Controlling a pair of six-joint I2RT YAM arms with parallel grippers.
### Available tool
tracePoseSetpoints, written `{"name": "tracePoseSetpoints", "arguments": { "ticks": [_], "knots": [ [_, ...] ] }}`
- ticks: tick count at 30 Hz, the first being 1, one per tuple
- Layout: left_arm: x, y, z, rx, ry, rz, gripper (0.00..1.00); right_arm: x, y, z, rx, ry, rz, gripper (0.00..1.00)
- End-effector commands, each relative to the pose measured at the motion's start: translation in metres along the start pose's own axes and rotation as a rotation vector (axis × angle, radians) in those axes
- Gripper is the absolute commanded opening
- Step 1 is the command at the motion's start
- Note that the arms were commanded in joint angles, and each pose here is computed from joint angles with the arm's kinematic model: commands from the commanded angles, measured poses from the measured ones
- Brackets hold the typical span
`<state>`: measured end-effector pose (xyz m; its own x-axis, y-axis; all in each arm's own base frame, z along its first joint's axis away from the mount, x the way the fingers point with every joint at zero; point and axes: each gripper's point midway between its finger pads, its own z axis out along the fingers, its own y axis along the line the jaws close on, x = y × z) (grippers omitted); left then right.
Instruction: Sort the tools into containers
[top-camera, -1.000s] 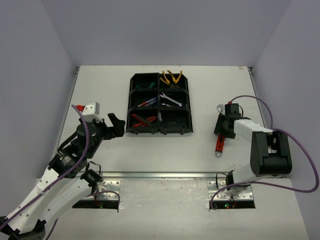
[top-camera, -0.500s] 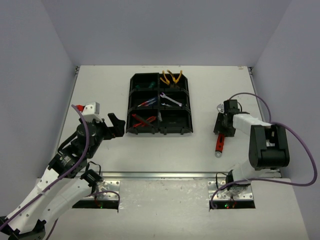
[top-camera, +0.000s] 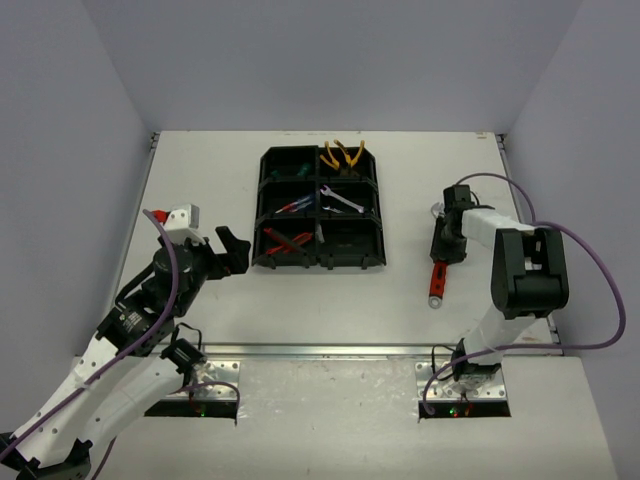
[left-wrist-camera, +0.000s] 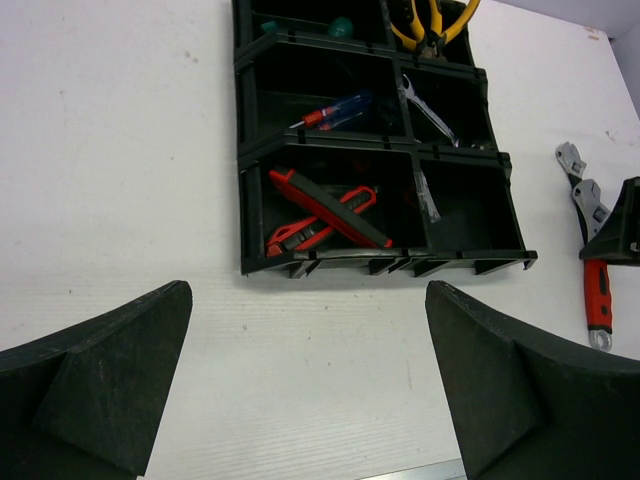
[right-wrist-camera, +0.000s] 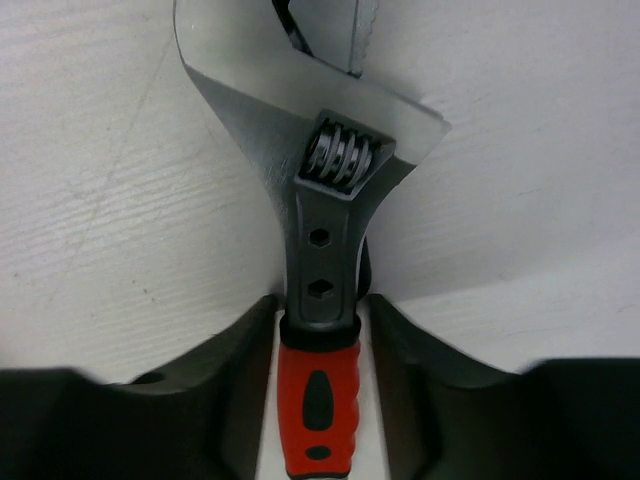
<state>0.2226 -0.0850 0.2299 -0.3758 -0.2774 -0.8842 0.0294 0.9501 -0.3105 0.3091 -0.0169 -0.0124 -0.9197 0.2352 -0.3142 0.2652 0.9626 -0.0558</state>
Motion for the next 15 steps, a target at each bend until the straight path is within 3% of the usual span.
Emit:
{"name": "tracePoseSetpoints", "arguments": {
  "ticks": [1, 5, 15],
  "knots": [
    [-0.009, -0.007, 0.0, 0.029, -0.035, -0.003, 1.0, -0.001, -0.006, 0.016, 0.048, -0.009, -0.014, 0.55],
    [-0.009, -0.007, 0.0, 0.029, -0.035, -0.002, 1.0, -0.015, -0.003, 0.011, 0.03, -0.035, -0.022, 0.55],
    [-0.009, -0.007, -0.001, 0.029, -0.036, -0.004, 1.0, -0.014, 0.001, 0.022, 0.004, -0.003, -0.036, 0.22]
  ]
}}
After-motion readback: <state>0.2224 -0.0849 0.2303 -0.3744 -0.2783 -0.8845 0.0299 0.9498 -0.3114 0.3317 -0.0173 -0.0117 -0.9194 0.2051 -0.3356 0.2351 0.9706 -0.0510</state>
